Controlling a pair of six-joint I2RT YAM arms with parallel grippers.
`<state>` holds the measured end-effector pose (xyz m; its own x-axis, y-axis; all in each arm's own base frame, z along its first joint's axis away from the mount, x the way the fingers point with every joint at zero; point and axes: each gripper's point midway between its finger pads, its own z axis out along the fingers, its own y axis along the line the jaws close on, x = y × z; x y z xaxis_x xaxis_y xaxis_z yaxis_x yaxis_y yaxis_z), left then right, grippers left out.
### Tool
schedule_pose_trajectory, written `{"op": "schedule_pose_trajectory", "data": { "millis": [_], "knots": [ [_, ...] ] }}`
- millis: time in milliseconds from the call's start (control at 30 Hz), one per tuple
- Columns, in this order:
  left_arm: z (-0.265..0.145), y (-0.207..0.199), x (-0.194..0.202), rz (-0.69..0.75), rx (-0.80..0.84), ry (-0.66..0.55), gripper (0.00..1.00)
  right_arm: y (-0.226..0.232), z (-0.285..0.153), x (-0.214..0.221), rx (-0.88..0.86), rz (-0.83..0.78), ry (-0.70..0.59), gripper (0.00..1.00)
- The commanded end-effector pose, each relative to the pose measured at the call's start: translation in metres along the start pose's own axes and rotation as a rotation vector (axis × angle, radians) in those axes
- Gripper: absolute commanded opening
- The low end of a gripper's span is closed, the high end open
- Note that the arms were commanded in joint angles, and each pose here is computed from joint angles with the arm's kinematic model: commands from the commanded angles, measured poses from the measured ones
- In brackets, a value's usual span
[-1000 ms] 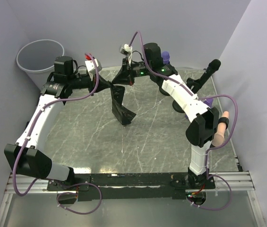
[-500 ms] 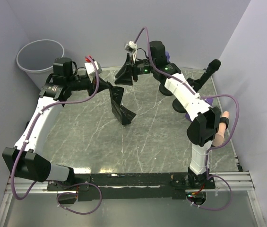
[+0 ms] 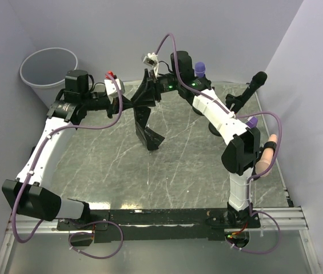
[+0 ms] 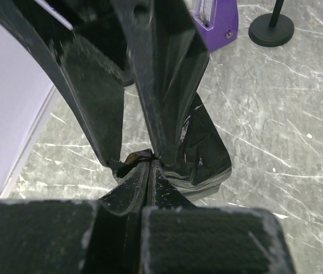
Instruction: Put the trash bags into the trash bin
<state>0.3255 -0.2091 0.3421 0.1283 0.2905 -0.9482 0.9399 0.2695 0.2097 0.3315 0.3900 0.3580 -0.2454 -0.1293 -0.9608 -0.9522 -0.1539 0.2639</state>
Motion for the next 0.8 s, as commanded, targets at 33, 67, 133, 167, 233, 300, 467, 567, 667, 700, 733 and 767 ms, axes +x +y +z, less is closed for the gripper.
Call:
{"op": "schedule_pose_trajectory", "data": {
  "millis": [33, 67, 133, 167, 233, 300, 467, 567, 667, 700, 733, 767],
  "knots": [
    [-0.008, -0.006, -0.034, 0.117, 0.001, -0.074, 0.01, 0.008, -0.002, -0.015, -0.039, -0.046, -0.024, 0.51],
    [-0.009, -0.006, -0.034, 0.12, 0.0, -0.075, 0.01, 0.008, -0.002, -0.014, -0.041, -0.04, -0.023, 0.49],
    [-0.009, -0.005, -0.034, 0.122, -0.003, -0.071, 0.01, 0.009, -0.001, -0.014, -0.052, -0.043, -0.025, 0.39],
    [-0.009, -0.005, -0.033, 0.126, -0.005, -0.07, 0.01, 0.009, -0.001, -0.015, -0.055, -0.043, -0.026, 0.33],
    [-0.009, -0.005, -0.032, 0.123, -0.004, -0.064, 0.01, 0.009, -0.001, -0.015, -0.056, -0.045, -0.028, 0.19],
    [-0.009, -0.003, -0.03, 0.116, -0.01, -0.056, 0.01, 0.008, -0.002, -0.015, -0.052, -0.046, -0.029, 0.09],
    [-0.009, -0.003, -0.019, 0.103, -0.02, -0.016, 0.01, 0.002, -0.014, -0.02, 0.0, -0.05, -0.048, 0.0],
    [-0.01, -0.002, -0.015, 0.098, -0.036, -0.007, 0.01, -0.002, -0.021, -0.021, 0.031, -0.052, -0.052, 0.0],
    [-0.01, 0.0, -0.012, 0.083, -0.053, -0.005, 0.01, -0.008, -0.028, -0.02, 0.062, -0.049, -0.053, 0.0],
    [-0.009, 0.001, -0.01, 0.077, -0.056, -0.001, 0.01, -0.009, -0.029, -0.021, 0.074, -0.051, -0.054, 0.0],
    [-0.009, 0.001, -0.009, 0.07, -0.059, 0.002, 0.01, -0.011, -0.032, -0.022, 0.088, -0.052, -0.056, 0.0],
    [-0.009, 0.002, -0.009, 0.067, -0.062, 0.005, 0.01, -0.012, -0.033, -0.022, 0.094, -0.053, -0.057, 0.0]
  ]
}}
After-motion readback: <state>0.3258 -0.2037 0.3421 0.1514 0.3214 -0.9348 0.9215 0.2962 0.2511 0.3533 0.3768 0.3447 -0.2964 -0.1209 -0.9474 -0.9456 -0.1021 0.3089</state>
